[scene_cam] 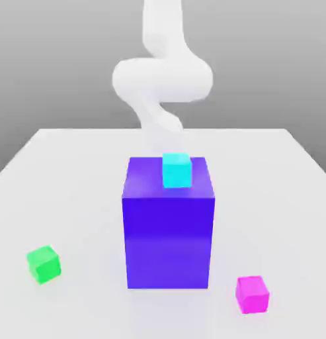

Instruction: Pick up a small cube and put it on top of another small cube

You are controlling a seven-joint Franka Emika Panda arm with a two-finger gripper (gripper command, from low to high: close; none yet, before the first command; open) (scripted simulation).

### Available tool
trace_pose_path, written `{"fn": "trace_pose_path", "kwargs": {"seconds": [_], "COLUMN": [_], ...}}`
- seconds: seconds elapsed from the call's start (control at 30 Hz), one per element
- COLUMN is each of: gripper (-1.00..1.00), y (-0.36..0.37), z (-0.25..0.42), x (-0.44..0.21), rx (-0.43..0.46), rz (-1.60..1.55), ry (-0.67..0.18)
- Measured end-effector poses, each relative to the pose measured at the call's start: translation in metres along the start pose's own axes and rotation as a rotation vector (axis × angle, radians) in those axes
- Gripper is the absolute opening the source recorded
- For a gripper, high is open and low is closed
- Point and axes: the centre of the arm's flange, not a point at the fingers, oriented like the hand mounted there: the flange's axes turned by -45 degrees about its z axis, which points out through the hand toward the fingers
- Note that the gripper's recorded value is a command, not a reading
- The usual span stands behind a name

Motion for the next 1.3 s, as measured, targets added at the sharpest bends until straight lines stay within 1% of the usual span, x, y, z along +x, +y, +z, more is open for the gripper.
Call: {"fn": "trace_pose_path", "kwargs": {"seconds": [0.27,0.57,0.8,0.97,1.03,1.17,1.2,1.3], "gripper": [0.00,0.00,0.00,0.00,0.00,0.00,-1.00,-1.00], "y": [-0.043,-0.108,-0.157,-0.170,-0.173,-0.175,-0.171,-0.171], "z": [0.142,0.273,0.346,0.384,0.400,0.434,0.436,0.436], "x": [-0.027,-0.105,-0.193,-0.262,-0.283,-0.317,-0.319,-0.319], "rx": [0.171,0.351,0.488,0.572,0.589,0.595,0.603,0.604], "rz": [-0.380,-0.810,-1.167,-1.409,-1.461,-1.477,-1.460,-1.460], "ry": [-0.175,-0.337,-0.449,-0.532,-0.548,-0.553,-0.574,-0.575]}}
